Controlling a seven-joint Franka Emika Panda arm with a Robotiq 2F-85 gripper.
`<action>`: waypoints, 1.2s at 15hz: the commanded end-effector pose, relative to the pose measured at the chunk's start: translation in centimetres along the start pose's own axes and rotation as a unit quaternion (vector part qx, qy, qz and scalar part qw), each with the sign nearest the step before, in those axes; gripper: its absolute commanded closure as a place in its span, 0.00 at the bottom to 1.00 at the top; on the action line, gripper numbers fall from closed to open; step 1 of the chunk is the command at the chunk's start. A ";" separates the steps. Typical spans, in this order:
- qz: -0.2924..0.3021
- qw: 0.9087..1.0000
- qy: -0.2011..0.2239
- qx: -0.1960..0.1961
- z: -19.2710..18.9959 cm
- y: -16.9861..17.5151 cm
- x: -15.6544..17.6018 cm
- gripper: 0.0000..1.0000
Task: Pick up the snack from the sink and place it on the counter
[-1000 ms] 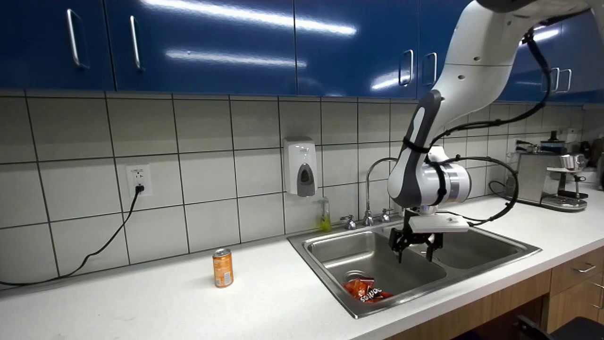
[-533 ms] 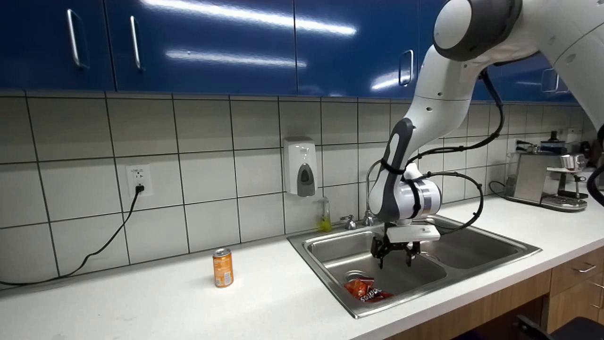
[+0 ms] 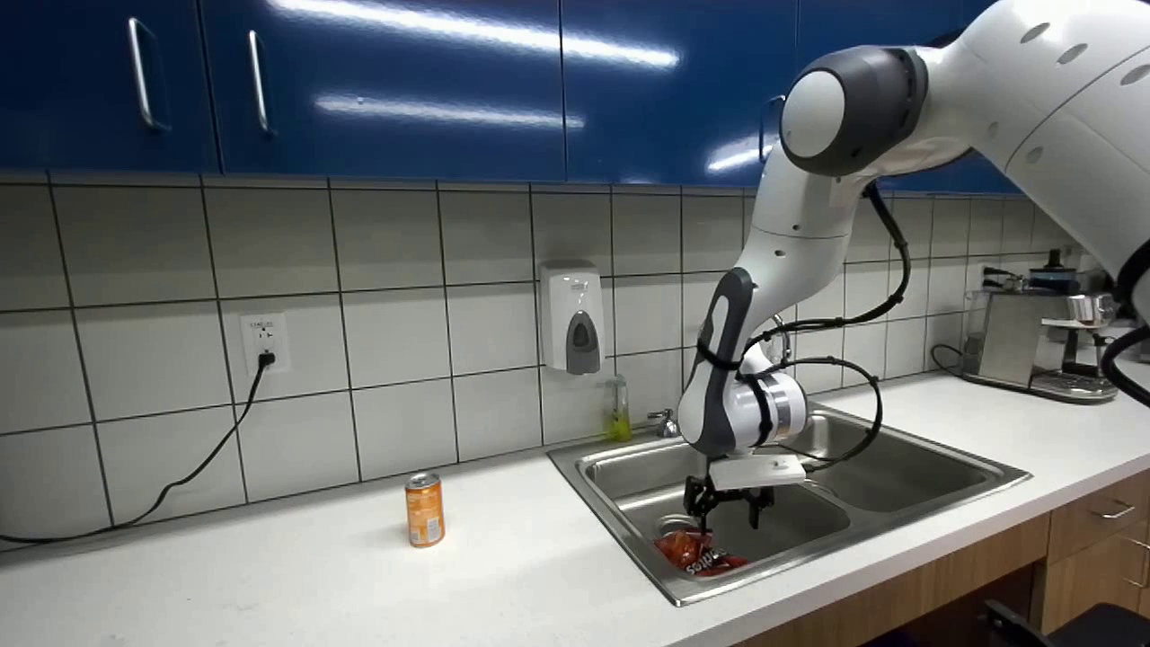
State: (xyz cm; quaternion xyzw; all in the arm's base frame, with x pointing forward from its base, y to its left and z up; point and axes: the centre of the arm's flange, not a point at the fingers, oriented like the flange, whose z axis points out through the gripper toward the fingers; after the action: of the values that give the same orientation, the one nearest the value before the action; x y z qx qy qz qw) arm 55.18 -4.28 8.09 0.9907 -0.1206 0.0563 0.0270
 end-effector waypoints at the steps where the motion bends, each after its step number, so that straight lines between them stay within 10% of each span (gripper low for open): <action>1: 0.002 1.000 0.012 -0.013 2.2 -1.8 1.1 0.00; 10: -0.002 0.999 0.023 -0.035 5.5 -4.2 1.6 0.00; 18: 0.001 0.999 0.027 -0.042 6.4 -4.7 2.0 0.73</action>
State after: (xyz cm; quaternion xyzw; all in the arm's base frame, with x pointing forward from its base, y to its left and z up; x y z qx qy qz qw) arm 58.33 -0.80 2.12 0.9889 -0.1149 0.0703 0.0634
